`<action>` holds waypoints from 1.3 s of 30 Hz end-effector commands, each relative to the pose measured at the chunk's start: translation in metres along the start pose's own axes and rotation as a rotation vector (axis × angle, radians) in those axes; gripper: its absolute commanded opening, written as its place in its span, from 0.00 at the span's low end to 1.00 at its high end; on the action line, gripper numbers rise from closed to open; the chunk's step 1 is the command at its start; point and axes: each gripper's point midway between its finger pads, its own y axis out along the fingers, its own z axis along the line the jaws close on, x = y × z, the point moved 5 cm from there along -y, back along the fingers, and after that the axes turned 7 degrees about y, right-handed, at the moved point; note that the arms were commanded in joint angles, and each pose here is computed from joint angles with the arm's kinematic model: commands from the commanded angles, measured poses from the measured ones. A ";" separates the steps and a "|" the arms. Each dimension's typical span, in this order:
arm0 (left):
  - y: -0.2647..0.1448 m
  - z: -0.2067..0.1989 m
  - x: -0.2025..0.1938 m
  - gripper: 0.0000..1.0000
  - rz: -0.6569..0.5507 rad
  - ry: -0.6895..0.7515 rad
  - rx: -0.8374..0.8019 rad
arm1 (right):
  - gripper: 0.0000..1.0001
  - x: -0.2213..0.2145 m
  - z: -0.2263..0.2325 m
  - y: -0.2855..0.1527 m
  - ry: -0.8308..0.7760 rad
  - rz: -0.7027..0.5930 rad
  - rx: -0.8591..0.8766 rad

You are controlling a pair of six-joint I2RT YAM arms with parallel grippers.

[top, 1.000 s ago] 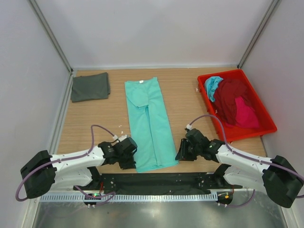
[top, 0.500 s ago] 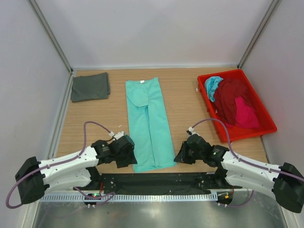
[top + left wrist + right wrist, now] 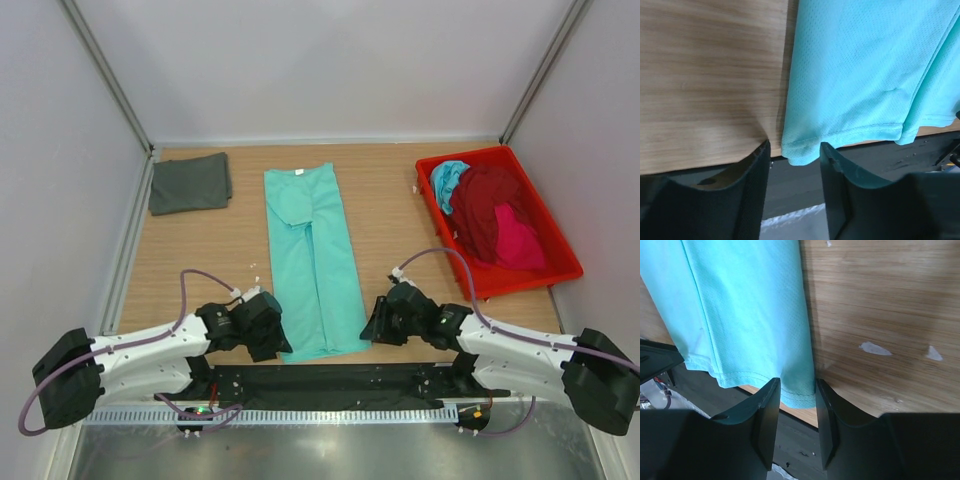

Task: Fold and stack the t-shirts
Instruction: Fold the tshirt

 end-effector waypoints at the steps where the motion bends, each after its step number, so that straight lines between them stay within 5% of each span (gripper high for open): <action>1: 0.008 0.004 -0.002 0.44 0.000 -0.006 0.012 | 0.41 -0.002 0.007 0.004 -0.026 -0.005 0.017; 6: 0.005 0.005 -0.001 0.14 -0.008 -0.009 0.021 | 0.36 -0.007 0.007 0.001 -0.028 -0.002 0.005; 10: -0.002 0.004 0.004 0.00 -0.033 0.004 0.041 | 0.30 -0.008 0.006 -0.003 -0.028 -0.015 -0.017; 14: -0.005 0.001 0.005 0.00 -0.031 0.019 0.037 | 0.24 -0.010 0.010 -0.004 -0.026 -0.012 0.004; 18: -0.009 -0.004 0.006 0.25 -0.032 0.029 0.011 | 0.30 -0.013 0.015 -0.003 -0.023 0.000 0.029; 24: -0.015 -0.003 0.007 0.43 -0.053 0.013 -0.011 | 0.35 -0.012 0.020 -0.004 -0.003 -0.020 0.051; 32: -0.006 0.002 0.002 0.39 -0.024 0.000 -0.003 | 0.33 -0.018 0.014 0.001 -0.005 0.002 0.016; 39: -0.002 0.005 -0.002 0.25 -0.002 0.000 0.007 | 0.17 -0.017 0.018 0.002 -0.013 -0.026 0.027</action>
